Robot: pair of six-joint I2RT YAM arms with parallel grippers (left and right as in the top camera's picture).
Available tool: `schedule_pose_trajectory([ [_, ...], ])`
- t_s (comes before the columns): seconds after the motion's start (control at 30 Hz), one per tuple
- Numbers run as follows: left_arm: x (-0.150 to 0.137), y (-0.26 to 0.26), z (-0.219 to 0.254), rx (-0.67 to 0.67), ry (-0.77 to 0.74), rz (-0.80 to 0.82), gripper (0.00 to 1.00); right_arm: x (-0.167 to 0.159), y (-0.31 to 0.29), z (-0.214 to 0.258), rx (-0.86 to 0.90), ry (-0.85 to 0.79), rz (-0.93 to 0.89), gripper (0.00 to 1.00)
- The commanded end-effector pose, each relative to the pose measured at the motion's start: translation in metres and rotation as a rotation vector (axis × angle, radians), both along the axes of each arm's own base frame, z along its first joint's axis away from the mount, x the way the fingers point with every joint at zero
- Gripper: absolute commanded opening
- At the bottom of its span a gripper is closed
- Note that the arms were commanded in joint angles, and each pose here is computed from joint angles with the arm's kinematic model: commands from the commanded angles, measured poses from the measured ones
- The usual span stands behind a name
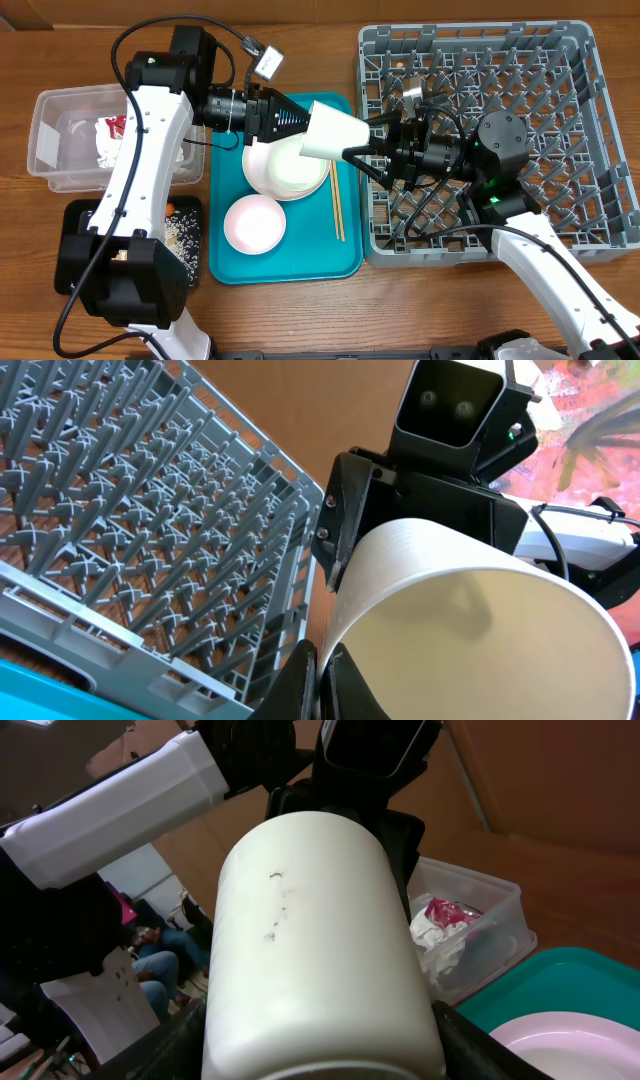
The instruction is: Sort waste into correct bins and load items into the dishwasher
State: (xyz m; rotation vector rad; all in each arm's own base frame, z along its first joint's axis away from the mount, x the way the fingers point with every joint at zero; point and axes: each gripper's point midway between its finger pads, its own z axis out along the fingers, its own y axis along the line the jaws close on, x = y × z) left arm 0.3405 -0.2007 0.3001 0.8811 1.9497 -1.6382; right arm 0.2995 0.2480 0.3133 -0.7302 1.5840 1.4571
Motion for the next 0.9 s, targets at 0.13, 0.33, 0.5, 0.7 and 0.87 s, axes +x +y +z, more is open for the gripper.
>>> schedule_pose_trajectory([
  [0.13, -0.0023, -0.0023, 0.0043, 0.017, -0.025, -0.004, 0.04, -0.0101, 0.0043, 0.0185, 0.018, -0.076, 0.046, 0.67],
  [0.33, -0.002, -0.0024, 0.0043, 0.017, -0.028, -0.004, 0.04, -0.0082, 0.004, 0.0202, 0.022, -0.089, 0.035, 0.73],
  [0.5, -0.0012, -0.0016, 0.0006, 0.039, -0.03, -0.001, 0.04, -0.0082, 0.004, 0.0202, 0.021, -0.093, 0.034, 0.74],
  [0.7, -0.0008, -0.0016, 0.0006, 0.039, -0.033, -0.001, 0.04, -0.0087, 0.0046, 0.0202, 0.021, -0.094, 0.036, 0.86],
  [0.87, -0.0004, -0.0017, 0.0008, 0.038, -0.037, -0.001, 0.04, -0.0088, 0.0046, 0.0202, 0.02, -0.101, 0.037, 0.79],
])
